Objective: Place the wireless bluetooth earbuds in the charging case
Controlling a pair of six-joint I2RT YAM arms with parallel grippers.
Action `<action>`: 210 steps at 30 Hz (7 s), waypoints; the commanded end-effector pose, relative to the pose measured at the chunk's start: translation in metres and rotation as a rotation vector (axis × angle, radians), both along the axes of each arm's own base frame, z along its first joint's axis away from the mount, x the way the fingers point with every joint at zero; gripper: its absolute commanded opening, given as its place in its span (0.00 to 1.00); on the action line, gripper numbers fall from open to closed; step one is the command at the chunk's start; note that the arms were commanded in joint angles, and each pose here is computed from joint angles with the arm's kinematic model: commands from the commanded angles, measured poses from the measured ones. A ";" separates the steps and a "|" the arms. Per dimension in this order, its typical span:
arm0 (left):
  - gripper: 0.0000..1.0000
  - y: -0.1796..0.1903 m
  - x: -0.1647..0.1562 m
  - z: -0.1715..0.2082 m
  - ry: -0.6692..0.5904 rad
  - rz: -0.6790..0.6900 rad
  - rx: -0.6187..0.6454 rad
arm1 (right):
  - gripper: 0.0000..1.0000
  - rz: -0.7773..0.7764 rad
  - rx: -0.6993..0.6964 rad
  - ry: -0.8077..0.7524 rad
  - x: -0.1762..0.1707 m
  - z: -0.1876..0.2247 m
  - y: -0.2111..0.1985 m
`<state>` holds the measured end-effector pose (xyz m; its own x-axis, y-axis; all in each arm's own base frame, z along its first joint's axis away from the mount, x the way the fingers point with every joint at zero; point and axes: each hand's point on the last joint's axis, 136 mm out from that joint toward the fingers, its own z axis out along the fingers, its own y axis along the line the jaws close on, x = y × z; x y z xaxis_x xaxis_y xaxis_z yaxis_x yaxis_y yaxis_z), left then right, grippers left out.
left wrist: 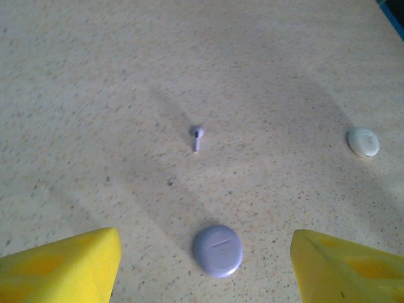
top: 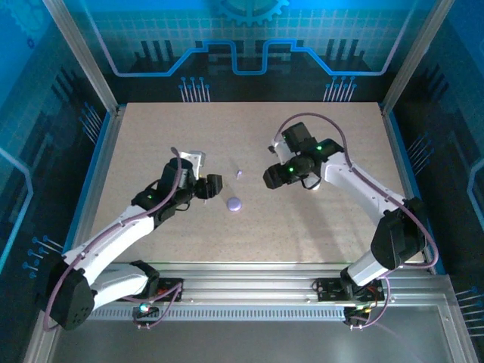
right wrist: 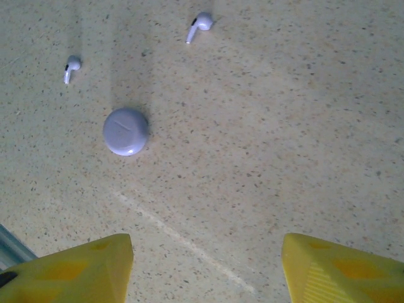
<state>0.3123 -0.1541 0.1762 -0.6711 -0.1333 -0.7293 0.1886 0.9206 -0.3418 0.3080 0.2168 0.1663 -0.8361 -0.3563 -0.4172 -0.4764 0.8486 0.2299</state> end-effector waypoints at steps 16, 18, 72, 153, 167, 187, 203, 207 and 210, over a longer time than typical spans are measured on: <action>0.73 0.085 -0.029 -0.036 0.278 0.280 -0.179 | 0.74 0.033 -0.113 0.165 -0.008 -0.051 0.097; 0.73 0.094 -0.031 -0.041 0.302 0.310 -0.191 | 0.74 -0.018 -0.109 0.197 -0.007 -0.057 0.104; 0.72 0.105 -0.027 -0.064 0.383 0.358 -0.249 | 0.61 -0.442 -0.324 0.446 -0.015 -0.151 0.135; 0.55 -0.086 -0.076 0.078 -0.735 -0.440 -0.267 | 0.39 -0.392 0.729 0.106 -0.057 0.075 0.115; 0.51 -0.094 -0.071 0.080 -0.736 -0.453 -0.290 | 0.39 -0.369 0.789 0.114 -0.071 0.078 0.124; 0.21 -0.086 -0.076 0.085 -0.747 -0.444 -0.267 | 0.47 -0.329 0.781 0.150 -0.081 0.070 0.132; 0.12 -0.100 -0.093 0.085 -0.683 -0.565 -0.322 | 0.69 -0.159 0.714 -0.244 -0.081 0.121 0.063; 0.12 -0.104 -0.100 0.090 -0.693 -0.610 -0.319 | 0.70 -0.136 0.745 -0.297 -0.074 0.133 0.046; 0.12 -0.106 -0.105 0.096 -0.703 -0.647 -0.321 | 0.70 -0.037 0.749 -0.349 -0.075 0.132 0.046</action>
